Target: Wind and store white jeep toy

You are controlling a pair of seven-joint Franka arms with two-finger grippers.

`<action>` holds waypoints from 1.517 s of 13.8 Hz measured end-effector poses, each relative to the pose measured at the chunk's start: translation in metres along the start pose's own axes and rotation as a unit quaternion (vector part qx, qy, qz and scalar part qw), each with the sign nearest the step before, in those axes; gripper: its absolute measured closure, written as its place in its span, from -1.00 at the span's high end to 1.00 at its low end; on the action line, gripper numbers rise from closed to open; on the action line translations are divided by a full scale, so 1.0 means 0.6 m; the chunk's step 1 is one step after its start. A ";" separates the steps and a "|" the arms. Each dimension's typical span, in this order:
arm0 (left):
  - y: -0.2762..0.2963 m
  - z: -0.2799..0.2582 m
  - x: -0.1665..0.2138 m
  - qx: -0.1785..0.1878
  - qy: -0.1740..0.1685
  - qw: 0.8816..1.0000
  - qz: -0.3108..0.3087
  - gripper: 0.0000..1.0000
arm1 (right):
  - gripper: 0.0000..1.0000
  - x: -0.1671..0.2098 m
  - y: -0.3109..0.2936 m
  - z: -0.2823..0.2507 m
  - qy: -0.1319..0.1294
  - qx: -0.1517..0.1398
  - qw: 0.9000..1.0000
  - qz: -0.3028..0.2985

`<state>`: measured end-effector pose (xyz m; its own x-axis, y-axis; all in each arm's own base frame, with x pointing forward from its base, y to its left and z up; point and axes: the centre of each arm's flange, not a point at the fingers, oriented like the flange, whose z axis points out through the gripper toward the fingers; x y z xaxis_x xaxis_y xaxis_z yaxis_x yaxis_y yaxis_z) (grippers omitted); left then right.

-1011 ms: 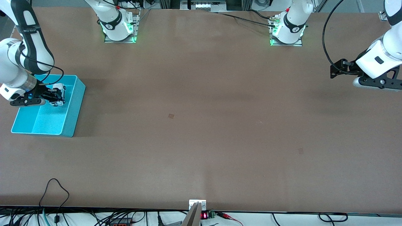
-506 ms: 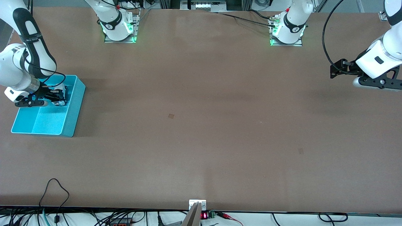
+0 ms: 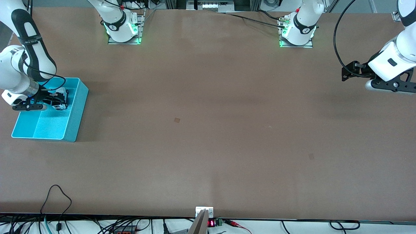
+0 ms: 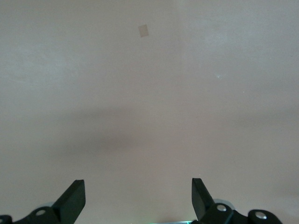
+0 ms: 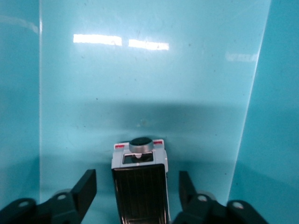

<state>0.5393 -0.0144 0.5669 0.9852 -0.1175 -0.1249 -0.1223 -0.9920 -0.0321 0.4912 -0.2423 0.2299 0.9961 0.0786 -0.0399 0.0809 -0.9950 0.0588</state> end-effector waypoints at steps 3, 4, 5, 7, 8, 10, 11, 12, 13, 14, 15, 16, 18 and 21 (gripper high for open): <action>0.000 0.000 0.000 0.000 0.000 1.000 0.000 1.00 | 1.00 0.032 -0.007 -0.076 -0.017 0.005 1.000 -0.019; 0.000 -0.001 0.000 0.000 0.000 1.000 0.000 1.00 | 1.00 0.049 -0.016 -0.119 -0.029 0.010 0.999 -0.028; 0.000 -0.001 0.000 0.000 0.000 1.000 0.000 1.00 | 1.00 0.067 -0.028 -0.165 -0.041 0.014 0.998 -0.038; 0.000 -0.001 0.000 0.000 0.000 1.000 0.000 1.00 | 1.00 0.101 -0.061 -0.254 -0.048 0.014 0.997 -0.060; 0.001 -0.001 0.000 0.000 0.000 1.000 0.000 1.00 | 1.00 0.116 -0.080 -0.292 -0.045 0.011 0.996 -0.072; 0.001 -0.001 0.000 0.000 0.001 1.000 0.000 1.00 | 1.00 0.136 -0.116 -0.351 -0.042 0.012 0.996 -0.084; 0.001 -0.001 0.000 0.000 0.001 1.000 0.000 1.00 | 1.00 0.145 -0.131 -0.377 -0.038 0.017 0.996 -0.085; 0.001 -0.001 0.000 0.000 0.001 1.000 0.000 1.00 | 1.00 0.152 -0.147 -0.397 -0.036 0.023 0.995 -0.086; 0.001 -0.001 0.000 0.000 0.001 1.000 0.001 1.00 | 1.00 0.157 -0.168 -0.415 -0.039 0.030 0.995 -0.085; 0.001 -0.001 0.000 0.000 0.001 1.000 0.001 1.00 | 1.00 0.163 -0.192 -0.430 -0.041 0.041 0.995 -0.078; 0.001 -0.001 0.000 0.000 0.001 1.000 0.001 1.00 | 1.00 0.169 -0.212 -0.445 -0.037 0.048 0.996 -0.070; 0.001 -0.001 0.000 0.000 0.001 1.000 0.001 1.00 | 1.00 0.176 -0.230 -0.461 -0.029 0.050 0.996 -0.069; 0.001 -0.001 0.000 0.000 0.001 1.000 0.001 1.00 | 1.00 0.189 -0.266 -0.499 -0.009 0.044 0.995 -0.085; 0.001 -0.001 0.000 0.000 0.001 1.000 0.001 1.00 | 1.00 0.186 -0.313 -0.552 0.009 0.040 0.996 -0.079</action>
<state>0.5394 -0.0152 0.5675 0.9852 -0.1188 -0.1236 -0.1236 -0.9918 -0.0322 0.5988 -0.0261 0.5445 0.9719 0.2340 -0.0251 0.2334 -0.9721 -0.0257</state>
